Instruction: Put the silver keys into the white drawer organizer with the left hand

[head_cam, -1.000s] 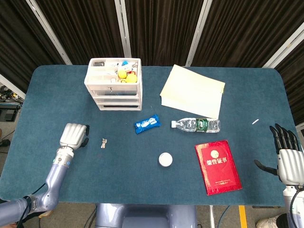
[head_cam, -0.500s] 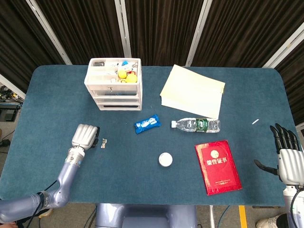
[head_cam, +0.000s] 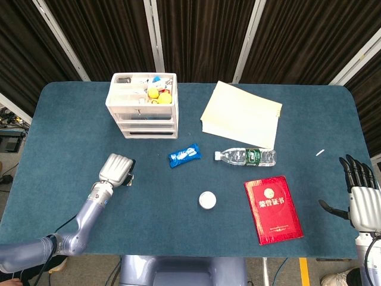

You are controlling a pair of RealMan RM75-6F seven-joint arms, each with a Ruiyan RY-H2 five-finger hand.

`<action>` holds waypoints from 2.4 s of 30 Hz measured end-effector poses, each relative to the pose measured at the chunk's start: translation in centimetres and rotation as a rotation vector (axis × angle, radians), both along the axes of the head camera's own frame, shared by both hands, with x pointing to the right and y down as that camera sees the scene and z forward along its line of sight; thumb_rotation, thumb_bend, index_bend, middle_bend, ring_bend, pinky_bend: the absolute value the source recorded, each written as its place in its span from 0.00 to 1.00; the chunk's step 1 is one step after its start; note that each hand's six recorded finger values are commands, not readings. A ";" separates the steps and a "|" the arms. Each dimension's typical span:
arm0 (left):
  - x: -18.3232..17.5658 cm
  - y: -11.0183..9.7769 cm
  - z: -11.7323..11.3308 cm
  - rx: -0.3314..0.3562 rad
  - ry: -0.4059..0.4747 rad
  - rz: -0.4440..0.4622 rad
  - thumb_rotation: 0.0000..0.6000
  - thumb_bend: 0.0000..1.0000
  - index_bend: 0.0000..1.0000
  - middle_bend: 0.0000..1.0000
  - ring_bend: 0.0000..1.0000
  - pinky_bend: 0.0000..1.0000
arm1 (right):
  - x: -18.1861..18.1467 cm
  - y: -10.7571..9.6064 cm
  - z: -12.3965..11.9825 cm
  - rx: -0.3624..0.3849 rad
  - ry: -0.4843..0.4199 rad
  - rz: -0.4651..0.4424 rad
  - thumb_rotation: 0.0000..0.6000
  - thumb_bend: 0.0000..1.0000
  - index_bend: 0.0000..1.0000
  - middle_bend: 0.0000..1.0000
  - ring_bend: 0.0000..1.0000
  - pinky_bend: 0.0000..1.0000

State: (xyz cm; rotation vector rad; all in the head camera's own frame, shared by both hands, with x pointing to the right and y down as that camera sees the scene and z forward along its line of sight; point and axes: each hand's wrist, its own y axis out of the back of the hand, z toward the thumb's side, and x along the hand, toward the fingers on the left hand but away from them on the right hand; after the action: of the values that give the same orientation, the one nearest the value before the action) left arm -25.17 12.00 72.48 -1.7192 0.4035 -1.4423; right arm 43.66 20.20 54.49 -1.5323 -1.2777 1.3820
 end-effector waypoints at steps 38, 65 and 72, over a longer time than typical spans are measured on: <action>-0.7 -0.1 1.5 -0.018 -0.034 0.036 1.00 0.35 0.55 1.00 0.89 0.75 | 0.0 -0.2 -0.1 0.015 0.001 0.009 1.00 0.04 0.00 0.00 0.00 0.00; 0.0 0.1 2.0 -0.024 -0.024 0.027 1.00 0.45 0.59 1.00 0.89 0.75 | 0.1 -0.2 -0.2 0.022 -0.002 0.013 1.00 0.04 0.00 0.00 0.00 0.00; 0.2 -0.2 1.5 -0.011 -0.016 0.034 1.00 0.45 0.60 1.00 0.89 0.75 | 0.1 -0.2 -0.3 0.027 -0.002 0.016 1.00 0.04 0.00 0.00 0.00 0.00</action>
State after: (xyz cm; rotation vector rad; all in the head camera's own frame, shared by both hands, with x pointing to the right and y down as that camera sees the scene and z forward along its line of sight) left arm -25.01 11.77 73.97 -1.7141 0.3568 -1.4355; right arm 43.74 20.00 54.21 -1.5087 -1.3079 1.3682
